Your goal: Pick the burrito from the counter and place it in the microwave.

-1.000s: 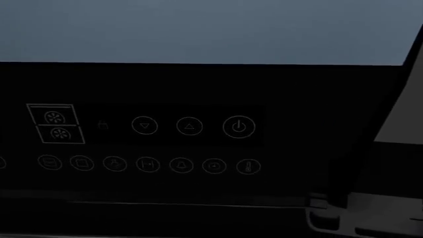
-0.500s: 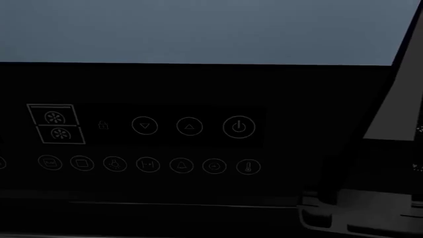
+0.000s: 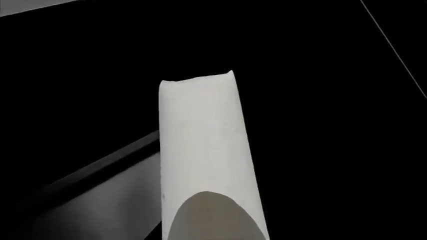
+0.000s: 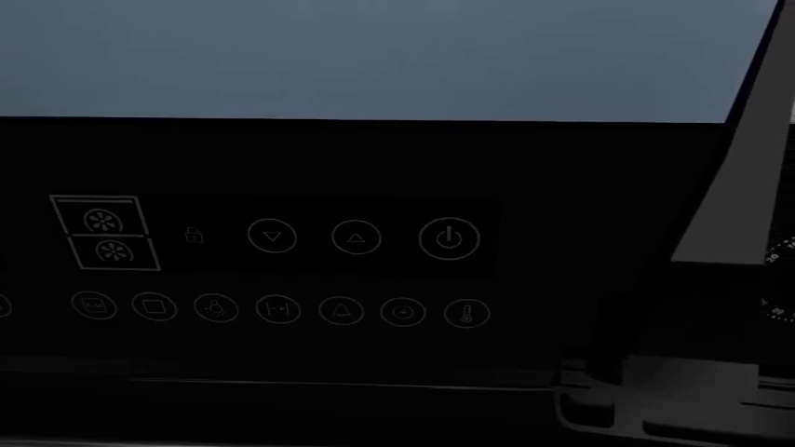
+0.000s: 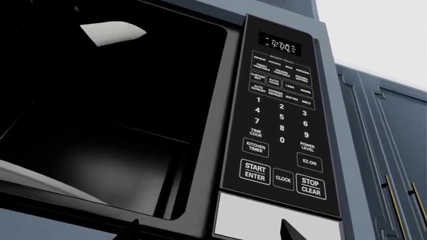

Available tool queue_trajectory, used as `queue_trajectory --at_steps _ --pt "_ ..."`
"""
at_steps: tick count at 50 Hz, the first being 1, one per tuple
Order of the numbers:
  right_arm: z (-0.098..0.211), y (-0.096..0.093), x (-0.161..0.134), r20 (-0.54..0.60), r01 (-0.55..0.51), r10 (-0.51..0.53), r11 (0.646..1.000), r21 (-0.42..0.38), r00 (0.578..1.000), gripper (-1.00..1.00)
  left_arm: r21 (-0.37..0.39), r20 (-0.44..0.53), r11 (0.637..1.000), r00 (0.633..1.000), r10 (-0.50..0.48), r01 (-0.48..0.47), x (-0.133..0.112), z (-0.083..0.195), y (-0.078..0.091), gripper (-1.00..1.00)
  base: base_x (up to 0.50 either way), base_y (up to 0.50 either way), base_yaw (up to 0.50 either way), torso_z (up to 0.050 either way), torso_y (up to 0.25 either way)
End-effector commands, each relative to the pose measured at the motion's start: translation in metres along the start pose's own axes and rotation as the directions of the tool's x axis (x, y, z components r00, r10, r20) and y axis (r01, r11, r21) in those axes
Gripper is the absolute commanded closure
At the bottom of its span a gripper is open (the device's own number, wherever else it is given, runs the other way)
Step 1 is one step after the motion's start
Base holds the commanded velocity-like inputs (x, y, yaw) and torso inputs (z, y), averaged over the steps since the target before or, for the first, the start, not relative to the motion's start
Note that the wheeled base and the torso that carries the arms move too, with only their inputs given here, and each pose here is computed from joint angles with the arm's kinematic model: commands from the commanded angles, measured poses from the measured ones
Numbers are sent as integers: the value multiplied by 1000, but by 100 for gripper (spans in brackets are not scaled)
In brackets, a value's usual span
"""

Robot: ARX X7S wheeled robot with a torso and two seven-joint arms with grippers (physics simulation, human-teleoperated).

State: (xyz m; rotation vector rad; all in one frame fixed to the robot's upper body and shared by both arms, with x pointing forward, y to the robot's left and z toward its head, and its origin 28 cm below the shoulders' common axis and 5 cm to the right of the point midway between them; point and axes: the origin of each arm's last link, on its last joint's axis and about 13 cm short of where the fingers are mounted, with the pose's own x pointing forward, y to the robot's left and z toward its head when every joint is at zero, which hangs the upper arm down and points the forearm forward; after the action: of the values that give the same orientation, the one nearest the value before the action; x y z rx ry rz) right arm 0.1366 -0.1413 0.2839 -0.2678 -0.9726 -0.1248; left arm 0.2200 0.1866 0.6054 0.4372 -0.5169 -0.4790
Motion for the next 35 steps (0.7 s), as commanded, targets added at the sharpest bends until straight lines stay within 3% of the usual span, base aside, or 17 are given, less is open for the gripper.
queue_trajectory --at_steps 1,16,35 --pt "3 2 3 43 -35 35 999 7 998 -100 -30 -73 1000 997 -9 7 3 -6 0 100 0 0 0 0 0" --pt "3 1 2 41 -37 36 999 7 999 -100 -63 -172 996 984 54 -65 8 -21 6 100 0 0 0 0 0" --pt "2 2 1 38 -37 36 999 8 999 -100 -99 -271 991 961 55 -85 14 -36 10 100 0 0 0 0 0"
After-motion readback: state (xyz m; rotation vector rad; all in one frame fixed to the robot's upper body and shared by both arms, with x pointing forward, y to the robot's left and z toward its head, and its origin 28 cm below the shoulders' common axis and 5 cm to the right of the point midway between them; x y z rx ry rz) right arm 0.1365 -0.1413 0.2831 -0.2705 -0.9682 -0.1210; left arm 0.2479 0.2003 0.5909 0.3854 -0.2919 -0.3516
